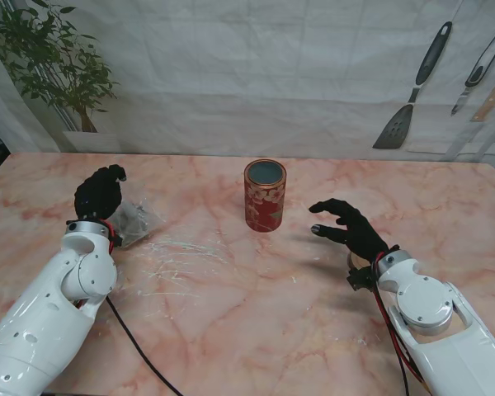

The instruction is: Insert tea bags into the tea bag box

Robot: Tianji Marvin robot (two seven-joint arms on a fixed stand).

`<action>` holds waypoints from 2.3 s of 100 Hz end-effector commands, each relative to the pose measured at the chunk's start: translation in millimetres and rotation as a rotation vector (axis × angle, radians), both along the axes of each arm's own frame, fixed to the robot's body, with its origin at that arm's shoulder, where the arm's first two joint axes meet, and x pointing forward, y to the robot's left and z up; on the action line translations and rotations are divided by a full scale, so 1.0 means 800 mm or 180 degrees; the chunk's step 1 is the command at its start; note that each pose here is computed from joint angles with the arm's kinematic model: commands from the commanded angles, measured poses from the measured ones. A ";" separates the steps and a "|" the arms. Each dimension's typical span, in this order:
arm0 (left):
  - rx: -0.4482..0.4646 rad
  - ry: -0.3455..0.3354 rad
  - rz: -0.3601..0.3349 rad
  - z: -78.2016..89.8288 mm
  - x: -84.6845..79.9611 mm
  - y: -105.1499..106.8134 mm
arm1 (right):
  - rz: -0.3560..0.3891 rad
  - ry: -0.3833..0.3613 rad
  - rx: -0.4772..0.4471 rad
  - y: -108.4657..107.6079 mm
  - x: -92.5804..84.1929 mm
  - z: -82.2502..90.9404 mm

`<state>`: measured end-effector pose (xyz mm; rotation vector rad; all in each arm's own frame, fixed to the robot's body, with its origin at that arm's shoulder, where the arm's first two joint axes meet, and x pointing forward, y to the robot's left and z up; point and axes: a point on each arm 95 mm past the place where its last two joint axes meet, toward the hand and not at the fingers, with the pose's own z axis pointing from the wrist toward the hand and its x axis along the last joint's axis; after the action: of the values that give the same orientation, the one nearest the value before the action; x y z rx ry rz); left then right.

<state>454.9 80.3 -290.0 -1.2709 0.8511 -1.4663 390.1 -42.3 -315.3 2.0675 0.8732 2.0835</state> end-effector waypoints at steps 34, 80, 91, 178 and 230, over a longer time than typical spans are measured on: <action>0.0127 0.0447 -0.0110 0.001 -0.009 0.009 | 0.0073 0.0029 0.0005 0.004 -0.002 -0.003; 0.0537 0.0379 -0.0389 0.022 -0.025 0.005 | 0.0081 0.0052 0.0012 0.005 -0.003 -0.005; 0.0581 0.0206 -0.0583 0.029 -0.033 -0.003 | 0.0070 0.0043 -0.0009 0.004 -0.004 -0.005; -0.0206 -0.0262 -0.1661 -0.002 -0.120 -0.083 | 0.0175 0.0053 -0.0238 -0.002 -0.015 -0.008; -0.0361 -0.0123 -0.1603 -0.035 -0.133 -0.088 | 0.0190 0.0147 -0.0491 -0.010 -0.028 -0.013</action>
<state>350.3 10.7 -315.4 -1.1393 1.1254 -1.9538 373.1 -47.9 -323.9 2.0372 1.0406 1.9733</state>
